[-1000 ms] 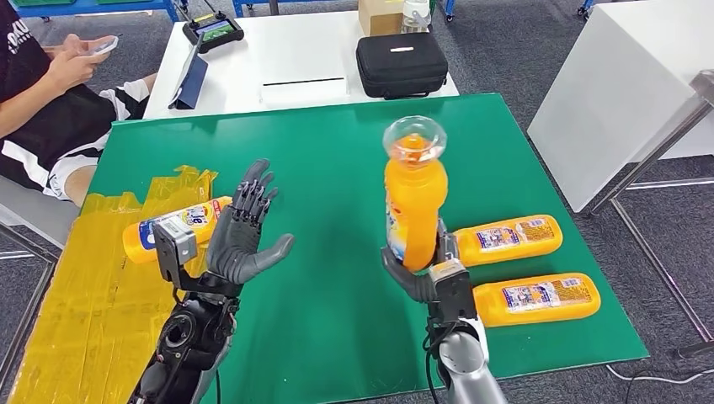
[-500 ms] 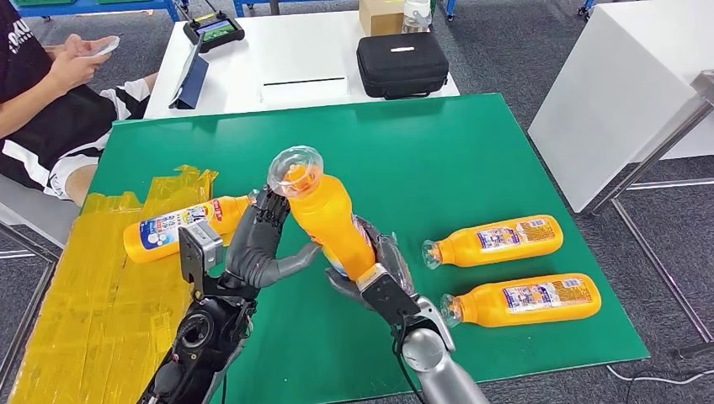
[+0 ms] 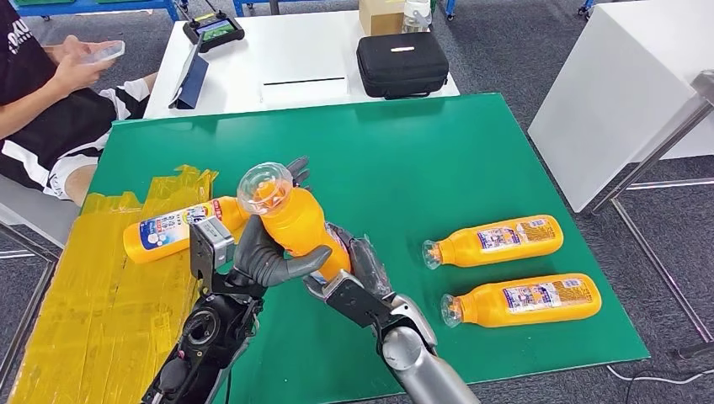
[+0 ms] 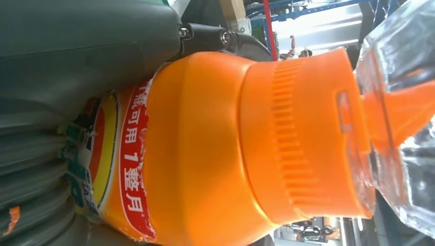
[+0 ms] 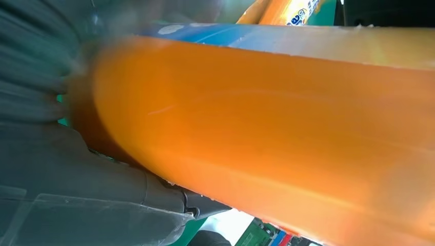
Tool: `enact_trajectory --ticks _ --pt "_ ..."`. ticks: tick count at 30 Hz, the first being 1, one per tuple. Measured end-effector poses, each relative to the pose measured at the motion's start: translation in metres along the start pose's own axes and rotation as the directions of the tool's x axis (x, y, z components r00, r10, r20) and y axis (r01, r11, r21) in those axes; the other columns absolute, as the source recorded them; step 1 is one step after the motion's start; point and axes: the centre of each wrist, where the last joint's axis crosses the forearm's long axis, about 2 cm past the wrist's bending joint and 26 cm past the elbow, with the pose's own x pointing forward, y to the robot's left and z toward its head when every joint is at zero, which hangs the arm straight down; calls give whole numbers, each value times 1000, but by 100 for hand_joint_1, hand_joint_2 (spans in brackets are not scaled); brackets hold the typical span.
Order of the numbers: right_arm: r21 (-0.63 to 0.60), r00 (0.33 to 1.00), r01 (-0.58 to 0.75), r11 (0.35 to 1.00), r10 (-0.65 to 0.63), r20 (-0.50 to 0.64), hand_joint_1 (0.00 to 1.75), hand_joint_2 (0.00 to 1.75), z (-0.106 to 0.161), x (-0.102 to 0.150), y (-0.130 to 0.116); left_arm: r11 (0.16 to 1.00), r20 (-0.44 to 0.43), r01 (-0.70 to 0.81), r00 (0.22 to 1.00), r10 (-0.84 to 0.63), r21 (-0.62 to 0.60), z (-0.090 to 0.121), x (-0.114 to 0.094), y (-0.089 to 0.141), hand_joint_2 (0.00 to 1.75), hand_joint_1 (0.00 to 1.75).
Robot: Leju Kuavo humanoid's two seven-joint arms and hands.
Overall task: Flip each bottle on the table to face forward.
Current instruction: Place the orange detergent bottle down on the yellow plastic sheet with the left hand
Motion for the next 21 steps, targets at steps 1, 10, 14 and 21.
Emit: enact_trajectory --ticks 1,10,14,21 --pt "1 1000 -1 1000 1 -1 175 175 0 0 0 1000 -1 0 1000 0 -1 0 0 0 175 0" --pt "3 1000 -11 1000 11 -16 175 175 3 -3 4 1000 -21 -12 1000 12 -3 7 -5 -4 175 134" --pt "-2 1000 -15 1000 15 -21 175 175 5 -4 5 1000 -22 -18 1000 18 -3 8 -6 -5 175 175" --pt "-3 1000 -14 1000 14 -26 175 175 7 -5 6 1000 -22 -25 999 25 0 10 -7 -5 175 175"
